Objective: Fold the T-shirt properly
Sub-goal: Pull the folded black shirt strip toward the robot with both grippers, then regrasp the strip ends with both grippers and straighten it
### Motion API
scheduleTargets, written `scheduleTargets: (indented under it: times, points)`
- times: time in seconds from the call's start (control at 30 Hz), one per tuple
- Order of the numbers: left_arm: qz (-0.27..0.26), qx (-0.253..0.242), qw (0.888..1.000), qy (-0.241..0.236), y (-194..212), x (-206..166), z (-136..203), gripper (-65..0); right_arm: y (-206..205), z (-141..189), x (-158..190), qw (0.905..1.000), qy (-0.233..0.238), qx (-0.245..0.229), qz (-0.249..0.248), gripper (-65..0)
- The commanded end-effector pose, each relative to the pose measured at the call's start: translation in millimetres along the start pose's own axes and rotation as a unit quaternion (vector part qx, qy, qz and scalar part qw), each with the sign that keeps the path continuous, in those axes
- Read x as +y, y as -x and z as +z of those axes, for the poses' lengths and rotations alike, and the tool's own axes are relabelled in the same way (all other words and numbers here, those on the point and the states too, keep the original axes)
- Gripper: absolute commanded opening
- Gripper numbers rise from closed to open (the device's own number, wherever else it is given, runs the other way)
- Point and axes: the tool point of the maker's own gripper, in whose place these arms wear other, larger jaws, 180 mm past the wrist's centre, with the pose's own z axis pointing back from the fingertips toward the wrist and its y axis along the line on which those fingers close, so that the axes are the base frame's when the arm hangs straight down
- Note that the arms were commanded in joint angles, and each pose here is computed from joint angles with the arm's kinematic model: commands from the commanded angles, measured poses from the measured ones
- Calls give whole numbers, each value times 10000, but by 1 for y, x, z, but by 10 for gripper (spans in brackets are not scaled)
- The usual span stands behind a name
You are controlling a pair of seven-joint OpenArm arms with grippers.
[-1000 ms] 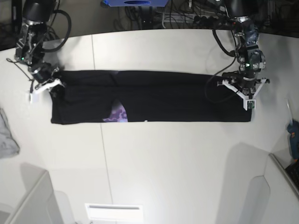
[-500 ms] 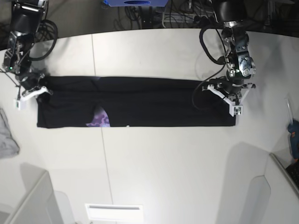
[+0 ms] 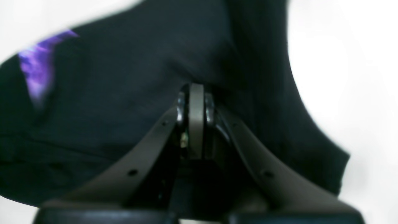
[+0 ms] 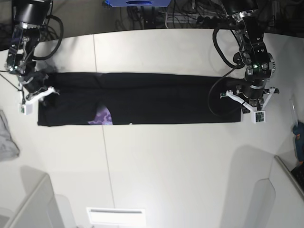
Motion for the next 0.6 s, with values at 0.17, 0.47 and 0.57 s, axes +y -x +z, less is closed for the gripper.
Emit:
scheduleTargets:
  times: [0.17, 0.47, 0.57]
  points:
    - [-361, 52, 9993, 7, -11, 27, 4, -650, -34, 12, 24, 9986, -213, -379, 307, -650]
    - [-882, 101, 9959, 190, -4, 37, 12, -291, -28, 16, 80, 9950, -744, -362, 566, -650]
    - [-1096, 296, 9931, 279, 15, 32, 21, -420, -13, 18, 101, 9928, -972, -226, 668, -650]
